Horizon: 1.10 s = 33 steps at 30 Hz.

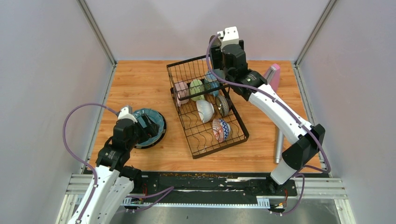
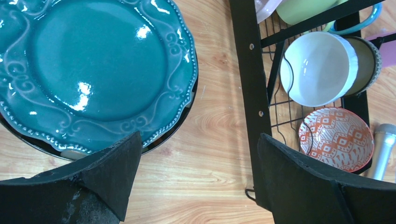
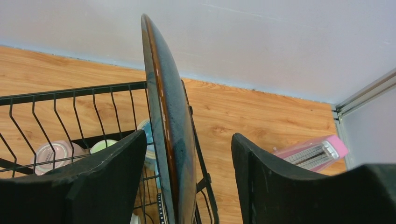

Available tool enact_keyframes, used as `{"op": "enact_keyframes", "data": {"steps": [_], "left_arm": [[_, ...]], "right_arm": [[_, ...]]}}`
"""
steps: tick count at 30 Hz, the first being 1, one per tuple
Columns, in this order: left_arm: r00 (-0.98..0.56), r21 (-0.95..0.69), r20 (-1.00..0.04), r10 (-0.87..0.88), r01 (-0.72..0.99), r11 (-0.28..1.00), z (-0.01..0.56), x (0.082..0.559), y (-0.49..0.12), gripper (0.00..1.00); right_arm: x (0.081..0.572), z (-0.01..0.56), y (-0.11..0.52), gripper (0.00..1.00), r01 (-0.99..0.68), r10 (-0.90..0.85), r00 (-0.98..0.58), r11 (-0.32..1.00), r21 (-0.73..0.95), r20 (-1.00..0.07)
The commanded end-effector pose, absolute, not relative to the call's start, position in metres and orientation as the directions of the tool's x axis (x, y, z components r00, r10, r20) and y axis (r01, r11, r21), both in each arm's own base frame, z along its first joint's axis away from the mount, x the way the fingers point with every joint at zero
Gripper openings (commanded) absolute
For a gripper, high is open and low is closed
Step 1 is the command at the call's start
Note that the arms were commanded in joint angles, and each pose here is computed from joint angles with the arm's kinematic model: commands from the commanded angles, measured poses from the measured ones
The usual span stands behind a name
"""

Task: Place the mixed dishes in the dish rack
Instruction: Insert the plate into the dish rack, then move the dish rack to the center of the board.

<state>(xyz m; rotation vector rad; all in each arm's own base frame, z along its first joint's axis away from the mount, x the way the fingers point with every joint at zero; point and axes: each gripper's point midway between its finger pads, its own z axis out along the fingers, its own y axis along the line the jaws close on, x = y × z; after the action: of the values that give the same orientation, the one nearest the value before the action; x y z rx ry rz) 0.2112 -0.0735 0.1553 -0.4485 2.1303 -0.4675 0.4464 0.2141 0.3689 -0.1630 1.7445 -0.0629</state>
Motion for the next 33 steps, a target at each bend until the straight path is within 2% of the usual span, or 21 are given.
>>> {"op": "enact_keyframes", "data": {"steps": [1,6,12,15,18,21,24,27,33], "left_arm": [[-0.528,-0.448,-0.713,-0.462,-0.165,0.879,0.161,0.213,-0.065,1.00],[-0.528,-0.415,-0.717,-0.456,-0.201,0.887,0.160,0.213,-0.058,1.00],[-0.547,-0.403,-0.699,-0.461,-0.231,0.885,0.155,0.214,-0.057,1.00],[-0.551,-0.410,-0.693,-0.465,-0.229,0.883,0.154,0.216,-0.059,1.00],[-0.557,-0.432,-0.682,-0.474,-0.216,0.876,0.152,0.218,-0.065,1.00],[-0.554,-0.455,-0.678,-0.482,-0.199,0.868,0.154,0.221,-0.070,1.00],[-0.538,-0.488,-0.694,-0.479,-0.139,0.862,0.162,0.234,-0.081,1.00],[-0.491,-0.511,-0.724,-0.485,-0.089,0.855,0.180,0.260,-0.090,1.00],[-0.644,-0.359,-0.660,-0.386,-0.182,0.916,0.145,0.310,-0.094,1.00]], "right_arm": [[0.427,0.426,0.199,0.71,-0.067,-0.058,-0.067,0.996,-0.053,-0.996],[0.404,0.445,0.196,0.78,-0.131,0.002,-0.036,0.991,0.006,-0.999],[0.360,0.464,0.205,0.79,-0.302,0.154,-0.035,0.940,0.158,-0.987],[0.329,0.460,0.222,0.79,-0.442,0.251,-0.103,0.855,0.270,-0.963],[0.296,0.443,0.248,0.79,-0.598,0.261,-0.204,0.730,0.331,-0.943],[0.266,0.422,0.267,0.79,-0.684,0.246,-0.325,0.605,0.407,-0.913],[0.255,0.396,0.265,0.78,-0.658,0.252,-0.402,0.589,0.468,-0.881],[0.246,0.382,0.255,0.78,-0.632,0.290,-0.412,0.592,0.500,-0.864],[0.228,0.367,0.237,0.79,-0.605,0.309,-0.421,0.605,0.518,-0.853]]}}
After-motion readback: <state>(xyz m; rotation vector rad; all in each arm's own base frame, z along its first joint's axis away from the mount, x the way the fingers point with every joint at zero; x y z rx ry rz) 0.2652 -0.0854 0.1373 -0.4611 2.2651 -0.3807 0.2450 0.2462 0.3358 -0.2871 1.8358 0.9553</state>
